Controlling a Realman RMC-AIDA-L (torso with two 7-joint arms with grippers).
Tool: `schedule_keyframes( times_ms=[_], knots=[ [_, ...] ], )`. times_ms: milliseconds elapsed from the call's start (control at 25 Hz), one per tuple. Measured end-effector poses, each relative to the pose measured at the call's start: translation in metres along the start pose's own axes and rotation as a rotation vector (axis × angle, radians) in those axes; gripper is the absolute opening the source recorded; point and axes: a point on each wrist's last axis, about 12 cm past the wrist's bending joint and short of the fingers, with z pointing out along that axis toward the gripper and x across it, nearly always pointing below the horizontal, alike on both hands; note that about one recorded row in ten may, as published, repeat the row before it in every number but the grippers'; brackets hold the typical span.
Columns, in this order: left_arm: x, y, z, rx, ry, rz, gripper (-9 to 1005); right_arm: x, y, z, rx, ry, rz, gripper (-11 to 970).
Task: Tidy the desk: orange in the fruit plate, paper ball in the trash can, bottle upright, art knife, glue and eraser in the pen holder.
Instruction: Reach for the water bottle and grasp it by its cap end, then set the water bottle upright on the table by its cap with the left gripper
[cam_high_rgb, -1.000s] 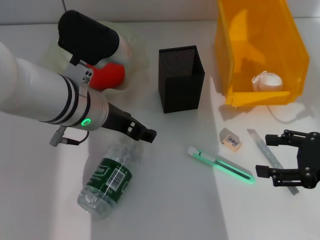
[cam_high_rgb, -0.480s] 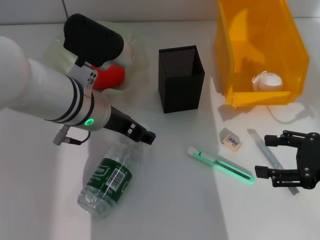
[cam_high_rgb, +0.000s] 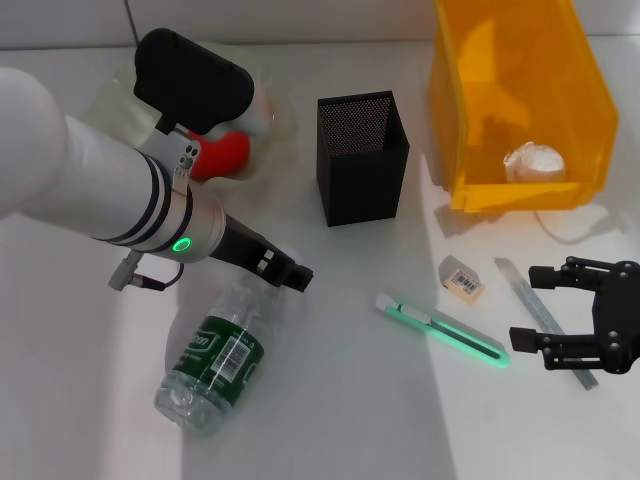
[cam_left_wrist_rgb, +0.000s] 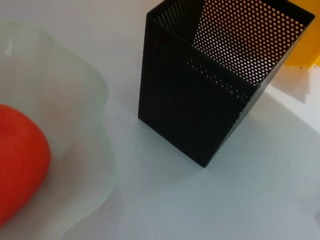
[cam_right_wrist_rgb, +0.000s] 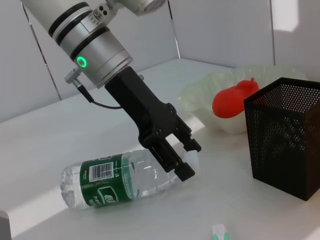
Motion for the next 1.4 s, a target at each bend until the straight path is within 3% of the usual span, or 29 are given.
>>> schedule_keyframes(
  times_ms=[160,400,600,920,1040,1280,1400],
  knots=[
    [0.002,0.000,0.003,0.000,0.016,0.006,786,-0.001,-0.001,0.001,-0.003,0.004,-0.004,840],
    [0.002,-0.002,0.005,0.000,0.029,0.025,648,0.000,-0.001,0.002,-0.006,0.018,0.002,840],
    [-0.001,-0.007,0.005,0.007,0.030,0.060,454,0.001,0.000,0.002,-0.007,0.018,0.008,840],
    [-0.004,-0.012,-0.003,0.008,0.009,0.104,451,0.003,0.000,0.002,-0.012,0.018,0.021,840],
    [-0.004,-0.010,-0.031,-0.004,-0.095,0.144,450,0.003,0.001,0.002,-0.014,0.018,0.022,840],
    [0.001,-0.004,-0.049,-0.017,-0.136,0.148,450,0.002,0.000,0.002,-0.015,0.018,0.019,841],
    [0.014,0.008,-0.073,-0.009,-0.217,0.141,450,0.001,0.000,0.003,-0.017,0.017,0.018,840]
  ],
)
